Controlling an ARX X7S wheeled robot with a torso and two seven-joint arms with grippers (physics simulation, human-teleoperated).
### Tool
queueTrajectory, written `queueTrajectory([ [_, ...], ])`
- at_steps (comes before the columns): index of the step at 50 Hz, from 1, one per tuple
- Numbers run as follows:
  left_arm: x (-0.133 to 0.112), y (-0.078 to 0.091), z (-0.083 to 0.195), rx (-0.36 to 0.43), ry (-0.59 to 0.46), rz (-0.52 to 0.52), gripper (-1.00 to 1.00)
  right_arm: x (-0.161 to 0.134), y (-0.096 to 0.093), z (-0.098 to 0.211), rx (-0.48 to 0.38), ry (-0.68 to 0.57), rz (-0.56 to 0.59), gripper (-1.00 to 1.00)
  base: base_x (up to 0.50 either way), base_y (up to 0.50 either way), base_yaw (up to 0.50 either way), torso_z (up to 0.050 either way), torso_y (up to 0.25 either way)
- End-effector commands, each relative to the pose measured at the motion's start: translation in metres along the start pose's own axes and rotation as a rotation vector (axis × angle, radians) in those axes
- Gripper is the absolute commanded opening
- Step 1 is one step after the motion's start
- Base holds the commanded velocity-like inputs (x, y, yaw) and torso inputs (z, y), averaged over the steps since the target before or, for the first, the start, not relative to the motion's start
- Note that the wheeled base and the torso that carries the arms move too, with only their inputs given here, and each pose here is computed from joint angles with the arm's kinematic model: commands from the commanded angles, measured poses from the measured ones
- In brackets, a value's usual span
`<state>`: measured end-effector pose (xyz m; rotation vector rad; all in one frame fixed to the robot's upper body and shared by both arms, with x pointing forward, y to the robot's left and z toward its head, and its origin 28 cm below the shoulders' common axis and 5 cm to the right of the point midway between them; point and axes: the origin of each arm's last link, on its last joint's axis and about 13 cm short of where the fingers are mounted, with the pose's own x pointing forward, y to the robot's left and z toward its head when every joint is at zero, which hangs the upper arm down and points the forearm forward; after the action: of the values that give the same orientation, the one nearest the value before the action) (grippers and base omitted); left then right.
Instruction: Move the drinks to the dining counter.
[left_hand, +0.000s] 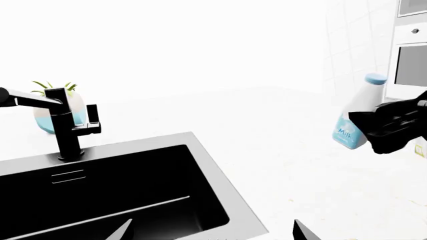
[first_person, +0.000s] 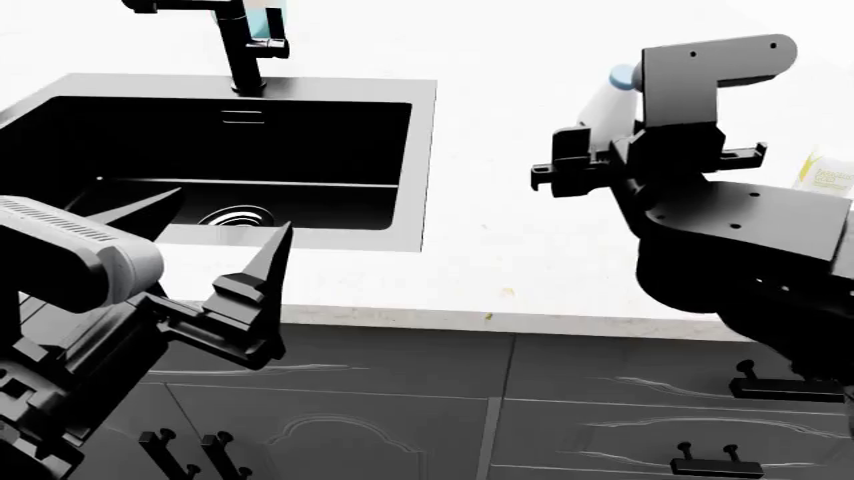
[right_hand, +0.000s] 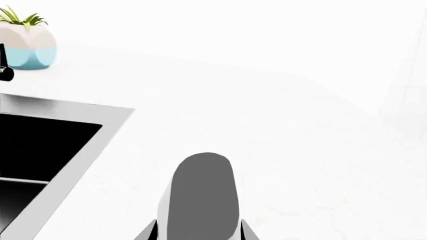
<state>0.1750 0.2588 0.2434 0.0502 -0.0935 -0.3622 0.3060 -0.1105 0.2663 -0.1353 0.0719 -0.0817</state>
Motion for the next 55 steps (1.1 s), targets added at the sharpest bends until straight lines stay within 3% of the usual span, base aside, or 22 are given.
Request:
queueTrajectory([
  [1, 0.0, 0.0, -0.001, -0.001, 0.003, 0.002, 1.0, 0.012, 0.0, -0.004, -0.019, -0.005, -0.022, -1.0, 0.0, 0.0, 0.0, 0.0, 0.0],
  [22, -0.001, 0.001, -0.002, -0.002, 0.007, 0.006, 1.0, 0.025, 0.003, -0.016, -0.072, 0.023, -0.035, -1.0, 0.0, 0.0, 0.0, 0.0, 0.0],
  [55, -0.003, 0.001, 0.001, 0.003, 0.003, 0.012, 1.0, 0.03, 0.005, -0.037, -0.087, 0.078, -0.034, -1.0, 0.0, 0.0, 0.0, 0.0, 0.001],
])
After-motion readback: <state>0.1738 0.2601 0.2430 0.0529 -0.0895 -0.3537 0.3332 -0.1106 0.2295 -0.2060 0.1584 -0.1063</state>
